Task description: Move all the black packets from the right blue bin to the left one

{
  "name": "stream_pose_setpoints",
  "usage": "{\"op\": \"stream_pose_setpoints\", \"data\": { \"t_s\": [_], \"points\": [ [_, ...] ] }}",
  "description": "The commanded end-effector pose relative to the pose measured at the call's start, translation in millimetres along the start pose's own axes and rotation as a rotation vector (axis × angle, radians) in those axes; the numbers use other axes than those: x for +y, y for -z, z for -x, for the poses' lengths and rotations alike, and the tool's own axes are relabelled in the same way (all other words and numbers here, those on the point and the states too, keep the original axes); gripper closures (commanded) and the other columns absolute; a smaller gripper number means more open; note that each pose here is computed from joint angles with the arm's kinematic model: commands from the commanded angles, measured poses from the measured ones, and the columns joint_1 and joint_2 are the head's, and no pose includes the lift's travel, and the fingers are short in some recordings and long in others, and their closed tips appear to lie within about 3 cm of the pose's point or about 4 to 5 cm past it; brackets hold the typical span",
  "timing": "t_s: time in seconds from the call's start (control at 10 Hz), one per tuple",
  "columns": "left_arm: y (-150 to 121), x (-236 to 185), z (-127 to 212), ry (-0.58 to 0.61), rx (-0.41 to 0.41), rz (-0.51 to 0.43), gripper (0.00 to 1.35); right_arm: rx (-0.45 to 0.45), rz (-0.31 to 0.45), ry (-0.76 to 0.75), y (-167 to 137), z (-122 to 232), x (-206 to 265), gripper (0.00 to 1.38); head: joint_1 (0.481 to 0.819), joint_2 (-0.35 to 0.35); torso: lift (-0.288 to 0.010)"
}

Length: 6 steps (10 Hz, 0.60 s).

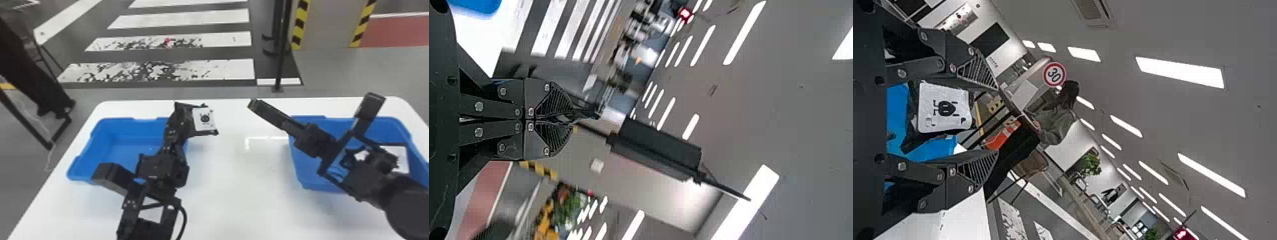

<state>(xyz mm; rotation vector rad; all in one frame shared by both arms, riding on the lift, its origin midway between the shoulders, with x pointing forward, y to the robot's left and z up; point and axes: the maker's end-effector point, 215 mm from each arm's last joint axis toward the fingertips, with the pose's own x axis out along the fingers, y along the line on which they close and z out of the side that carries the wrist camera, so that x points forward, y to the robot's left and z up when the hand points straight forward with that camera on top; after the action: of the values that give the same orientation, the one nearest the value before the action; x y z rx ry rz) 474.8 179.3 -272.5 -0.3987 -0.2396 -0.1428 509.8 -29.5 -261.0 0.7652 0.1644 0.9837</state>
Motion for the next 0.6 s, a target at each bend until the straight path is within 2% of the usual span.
{"op": "stream_pose_setpoints", "data": {
  "t_s": [0.0, 0.1, 0.2, 0.3, 0.4, 0.5],
  "points": [
    [-16.2, 75.6, -4.0, -0.110, -0.037, -0.324, 1.22, -0.012, -0.002, 0.017, -2.1, 7.4, -6.9, 0.11, 0.688, 0.154, -0.168],
    [-22.9, 121.7, -2.9, -0.184, -0.037, -0.506, 1.22, -0.007, -0.003, 0.023, 1.3, 9.5, -9.5, 0.14, 0.687, 0.192, -0.168],
    [-24.1, 168.4, 0.7, -0.266, 0.007, -0.665, 1.22, -0.001, -0.006, 0.028, 4.0, 11.0, -11.4, 0.15, 0.684, 0.243, -0.168],
    [-13.8, 201.7, 12.0, -0.337, 0.067, -0.650, 1.02, 0.005, 0.035, 0.039, -0.1, 12.9, -11.7, 0.15, 0.685, 0.291, -0.168],
    [-12.7, 204.8, 19.4, -0.355, 0.059, -0.586, 0.41, 0.008, 0.103, 0.071, -12.3, 20.7, -17.0, 0.15, 0.692, 0.327, -0.168],
    [-16.6, 193.4, 22.3, -0.346, 0.016, -0.521, 0.04, 0.009, 0.106, 0.087, -14.1, 26.0, -20.7, 0.15, 0.695, 0.336, -0.168]
  ]
}}
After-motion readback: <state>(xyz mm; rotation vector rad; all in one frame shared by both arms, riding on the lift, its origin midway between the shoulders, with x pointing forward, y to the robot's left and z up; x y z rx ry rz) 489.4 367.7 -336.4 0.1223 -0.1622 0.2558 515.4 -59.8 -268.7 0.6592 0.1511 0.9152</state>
